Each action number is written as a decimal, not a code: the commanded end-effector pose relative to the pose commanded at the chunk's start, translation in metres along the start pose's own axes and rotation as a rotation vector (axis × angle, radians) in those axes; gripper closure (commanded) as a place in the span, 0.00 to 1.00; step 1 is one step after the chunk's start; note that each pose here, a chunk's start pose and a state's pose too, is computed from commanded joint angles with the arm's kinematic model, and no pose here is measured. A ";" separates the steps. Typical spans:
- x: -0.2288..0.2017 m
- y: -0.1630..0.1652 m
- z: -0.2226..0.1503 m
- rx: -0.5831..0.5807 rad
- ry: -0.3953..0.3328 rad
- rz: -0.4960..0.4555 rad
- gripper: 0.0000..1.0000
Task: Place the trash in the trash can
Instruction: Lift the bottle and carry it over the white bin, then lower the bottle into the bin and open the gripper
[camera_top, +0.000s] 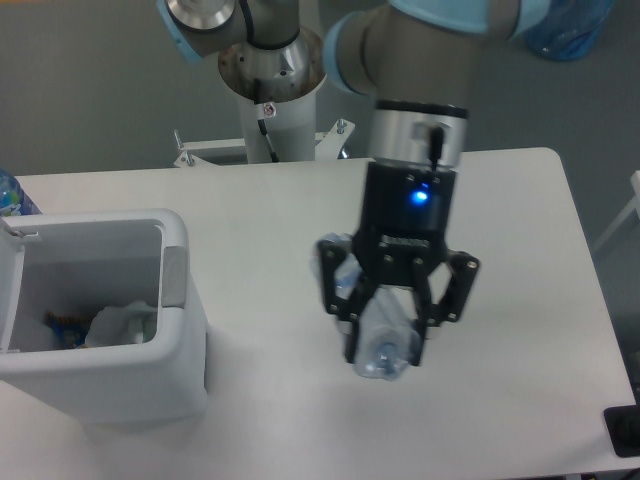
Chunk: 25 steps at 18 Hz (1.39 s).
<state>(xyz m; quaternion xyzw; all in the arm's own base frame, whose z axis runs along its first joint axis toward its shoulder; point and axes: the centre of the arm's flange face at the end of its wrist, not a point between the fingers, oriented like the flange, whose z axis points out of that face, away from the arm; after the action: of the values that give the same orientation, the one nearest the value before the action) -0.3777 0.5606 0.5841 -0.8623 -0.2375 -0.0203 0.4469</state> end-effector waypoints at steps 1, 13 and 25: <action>0.010 -0.001 -0.002 0.005 0.009 -0.008 0.52; 0.120 0.016 0.015 -0.037 0.132 0.043 0.52; 0.162 0.031 0.045 -0.081 0.190 0.095 0.51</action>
<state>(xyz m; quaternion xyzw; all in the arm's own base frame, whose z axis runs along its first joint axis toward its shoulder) -0.2287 0.6439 0.5733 -0.8840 -0.1518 -0.0904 0.4328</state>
